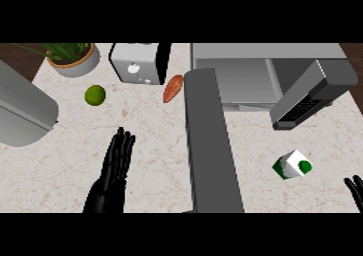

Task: Pick up the milk, place it into the microwave and close the microwave

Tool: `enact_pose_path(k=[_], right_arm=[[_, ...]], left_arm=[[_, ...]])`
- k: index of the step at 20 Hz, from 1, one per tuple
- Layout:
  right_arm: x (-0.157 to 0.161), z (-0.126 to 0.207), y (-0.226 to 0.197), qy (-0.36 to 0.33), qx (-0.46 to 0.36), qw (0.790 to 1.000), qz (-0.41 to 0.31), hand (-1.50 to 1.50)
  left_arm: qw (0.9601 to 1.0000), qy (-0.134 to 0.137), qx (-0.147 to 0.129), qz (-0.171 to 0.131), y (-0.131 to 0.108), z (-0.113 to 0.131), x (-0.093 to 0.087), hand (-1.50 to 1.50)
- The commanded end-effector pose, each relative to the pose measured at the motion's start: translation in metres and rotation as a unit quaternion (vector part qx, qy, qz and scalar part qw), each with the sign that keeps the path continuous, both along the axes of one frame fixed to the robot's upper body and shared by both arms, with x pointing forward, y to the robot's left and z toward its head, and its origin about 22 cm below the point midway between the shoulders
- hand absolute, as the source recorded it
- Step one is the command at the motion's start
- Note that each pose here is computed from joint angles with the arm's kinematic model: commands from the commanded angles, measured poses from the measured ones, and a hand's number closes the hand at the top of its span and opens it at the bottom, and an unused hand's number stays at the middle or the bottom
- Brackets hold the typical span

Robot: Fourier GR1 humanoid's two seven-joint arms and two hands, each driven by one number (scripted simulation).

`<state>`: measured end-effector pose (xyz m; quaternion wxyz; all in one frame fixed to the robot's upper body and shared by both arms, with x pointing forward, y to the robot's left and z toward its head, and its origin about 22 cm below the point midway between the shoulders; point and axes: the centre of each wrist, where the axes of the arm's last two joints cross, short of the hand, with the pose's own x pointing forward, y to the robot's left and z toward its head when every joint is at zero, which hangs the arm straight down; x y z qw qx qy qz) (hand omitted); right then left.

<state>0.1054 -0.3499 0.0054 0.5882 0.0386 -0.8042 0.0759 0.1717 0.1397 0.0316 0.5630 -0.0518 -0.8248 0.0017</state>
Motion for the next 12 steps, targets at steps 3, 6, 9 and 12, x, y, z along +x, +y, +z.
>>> enact_pose_path(k=[3,6,9,12], right_arm=[[0.006,-0.044,-0.007,-0.006,-0.001,1.000,-0.022,-1.50],[0.015,-0.051,-0.015,0.005,0.004,1.000,-0.030,-1.50],[0.035,-0.056,-0.016,0.008,0.001,0.999,-0.044,-1.50],[0.042,-0.081,-0.003,0.011,-0.006,0.999,-0.034,-1.50]], left_arm=[[1.0000,0.006,-0.001,-0.001,-0.008,-0.016,-0.011,-1.50],[0.9999,0.012,-0.008,-0.007,-0.018,-0.010,-0.022,-1.50],[0.9995,0.021,-0.018,-0.015,-0.002,0.006,-0.007,-1.50],[0.9996,0.015,-0.014,-0.020,-0.002,-0.028,-0.026,-1.50]])
